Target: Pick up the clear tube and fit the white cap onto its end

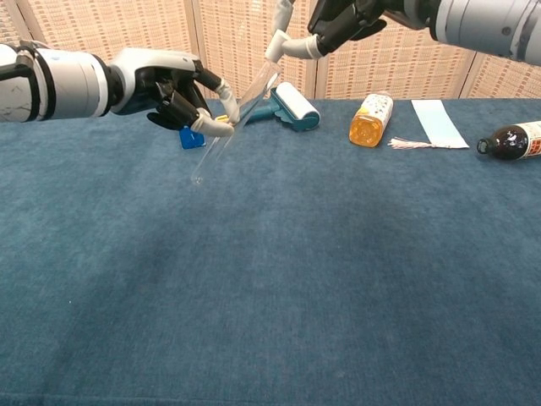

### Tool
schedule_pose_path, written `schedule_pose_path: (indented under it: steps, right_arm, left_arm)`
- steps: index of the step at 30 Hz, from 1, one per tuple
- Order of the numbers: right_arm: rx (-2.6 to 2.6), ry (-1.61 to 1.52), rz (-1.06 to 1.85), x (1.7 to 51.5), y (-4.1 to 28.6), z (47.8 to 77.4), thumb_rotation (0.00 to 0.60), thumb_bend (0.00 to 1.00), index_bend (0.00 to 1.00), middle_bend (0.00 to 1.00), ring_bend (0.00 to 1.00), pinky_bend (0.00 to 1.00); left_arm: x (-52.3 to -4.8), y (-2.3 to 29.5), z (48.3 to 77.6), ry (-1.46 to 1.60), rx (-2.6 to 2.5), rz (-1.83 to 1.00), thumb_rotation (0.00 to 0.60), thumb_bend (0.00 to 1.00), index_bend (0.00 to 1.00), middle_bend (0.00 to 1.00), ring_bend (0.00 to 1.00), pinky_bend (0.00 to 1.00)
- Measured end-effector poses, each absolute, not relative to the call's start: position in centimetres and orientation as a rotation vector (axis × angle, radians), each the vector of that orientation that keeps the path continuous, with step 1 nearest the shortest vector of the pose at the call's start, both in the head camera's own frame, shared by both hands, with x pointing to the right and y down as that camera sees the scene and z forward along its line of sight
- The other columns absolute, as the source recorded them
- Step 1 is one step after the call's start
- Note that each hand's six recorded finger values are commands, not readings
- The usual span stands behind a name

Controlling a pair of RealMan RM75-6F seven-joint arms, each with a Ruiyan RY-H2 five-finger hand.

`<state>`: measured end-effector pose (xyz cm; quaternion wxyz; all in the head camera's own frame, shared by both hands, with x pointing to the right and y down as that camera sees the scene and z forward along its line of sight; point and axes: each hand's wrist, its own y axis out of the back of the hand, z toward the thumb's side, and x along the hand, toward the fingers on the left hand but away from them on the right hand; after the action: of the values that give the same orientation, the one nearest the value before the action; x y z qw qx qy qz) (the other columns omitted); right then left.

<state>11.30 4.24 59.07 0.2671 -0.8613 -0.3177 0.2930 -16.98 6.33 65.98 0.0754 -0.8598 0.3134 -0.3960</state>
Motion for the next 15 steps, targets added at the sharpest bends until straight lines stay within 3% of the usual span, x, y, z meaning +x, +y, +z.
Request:
schedule_pose_path:
  steps: [15]
  right_arm:
    - [-2.323, -0.846, 0.789, 11.28, 4.51, 58.98, 0.600, 0.73, 0.78, 1.00, 1.00, 1.00]
  left_arm:
    - [-17.37, 6.25, 66.30, 0.943, -2.574, -1.209, 0.600, 0.39, 0.61, 1.00, 1.00, 1.00]
